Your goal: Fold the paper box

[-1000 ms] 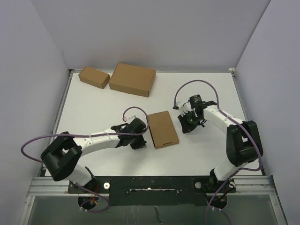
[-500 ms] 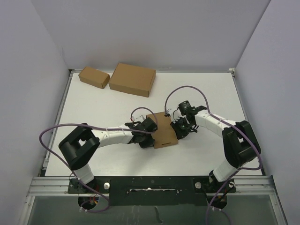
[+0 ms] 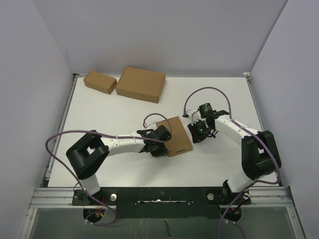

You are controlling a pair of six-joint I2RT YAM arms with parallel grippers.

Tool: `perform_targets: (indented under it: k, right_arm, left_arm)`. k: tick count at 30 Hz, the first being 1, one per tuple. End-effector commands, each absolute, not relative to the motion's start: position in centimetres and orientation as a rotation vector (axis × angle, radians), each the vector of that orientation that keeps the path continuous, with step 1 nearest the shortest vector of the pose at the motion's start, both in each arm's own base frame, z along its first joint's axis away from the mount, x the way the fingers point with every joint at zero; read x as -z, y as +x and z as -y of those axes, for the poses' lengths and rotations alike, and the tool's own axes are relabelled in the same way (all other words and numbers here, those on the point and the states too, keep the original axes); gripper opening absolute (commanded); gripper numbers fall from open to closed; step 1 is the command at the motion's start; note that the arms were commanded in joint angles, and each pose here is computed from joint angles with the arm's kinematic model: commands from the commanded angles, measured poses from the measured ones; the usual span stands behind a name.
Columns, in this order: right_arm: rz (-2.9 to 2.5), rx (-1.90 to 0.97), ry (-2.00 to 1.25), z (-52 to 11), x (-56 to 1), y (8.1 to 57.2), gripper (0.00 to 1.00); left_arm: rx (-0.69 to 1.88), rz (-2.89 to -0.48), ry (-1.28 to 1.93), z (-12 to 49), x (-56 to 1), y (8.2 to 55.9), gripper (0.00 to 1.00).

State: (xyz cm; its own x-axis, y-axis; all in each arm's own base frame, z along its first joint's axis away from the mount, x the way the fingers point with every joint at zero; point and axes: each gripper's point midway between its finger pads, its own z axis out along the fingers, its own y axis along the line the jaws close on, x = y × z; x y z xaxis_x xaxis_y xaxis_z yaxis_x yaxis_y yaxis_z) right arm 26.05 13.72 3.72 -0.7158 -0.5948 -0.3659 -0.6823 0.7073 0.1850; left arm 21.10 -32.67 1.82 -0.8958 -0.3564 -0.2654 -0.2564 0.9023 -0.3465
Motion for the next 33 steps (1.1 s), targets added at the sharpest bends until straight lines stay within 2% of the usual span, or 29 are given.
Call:
perform_targets:
  k: [1, 3, 5, 7, 9, 10, 12, 14, 19, 33]
  right_arm:
    - [-2.375, -0.448, -1.016, -13.9, -9.9, 29.7, 0.09]
    - [-2.282, -0.478, -1.083, -13.9, -11.9, 30.2, 0.19]
    - [-2.217, -0.549, -1.077, -14.2, -13.8, 30.8, 0.33]
    - [-2.143, -0.730, -1.013, -15.2, -15.7, 31.2, 0.56]
    - [-2.097, -0.951, -0.952, -16.2, -16.5, 31.3, 0.71]
    - [-2.116, -1.068, -0.927, -16.8, -15.7, 31.3, 0.74]
    - [-2.143, -1.219, -0.892, -17.5, -14.7, 31.2, 0.75]
    - [-2.187, -1.292, -0.845, -17.4, -13.1, 31.7, 0.75]
    - [-2.283, -1.406, -0.743, -17.6, -10.2, 32.3, 0.72]
    - [-2.531, -1.385, -0.634, -17.3, -4.5, 32.2, 0.51]
  left_arm:
    - [0.557, -2.520, -0.424, 30.9, -7.6, 23.0, 0.21]
    - [0.520, -2.460, -0.395, 29.1, -8.9, 23.4, 0.34]
    - [0.486, -2.411, -0.354, 27.6, -10.1, 23.7, 0.47]
    - [0.501, -2.353, -0.280, 26.9, -11.5, 24.1, 0.59]
    - [0.572, -2.282, -0.208, 26.9, -13.0, 24.7, 0.72]
    - [0.642, -2.251, -0.131, 27.1, -13.4, 24.6, 0.80]
    - [0.790, -2.182, -0.057, 28.0, -14.4, 24.8, 0.91]
    - [0.925, -2.153, -0.019, 28.3, -14.7, 24.7, 0.98]
    - [1.014, -2.169, -0.094, 27.7, -13.4, 25.0, 0.98]
    - [1.077, -2.263, -0.256, 30.0, -8.5, 27.1, 0.96]
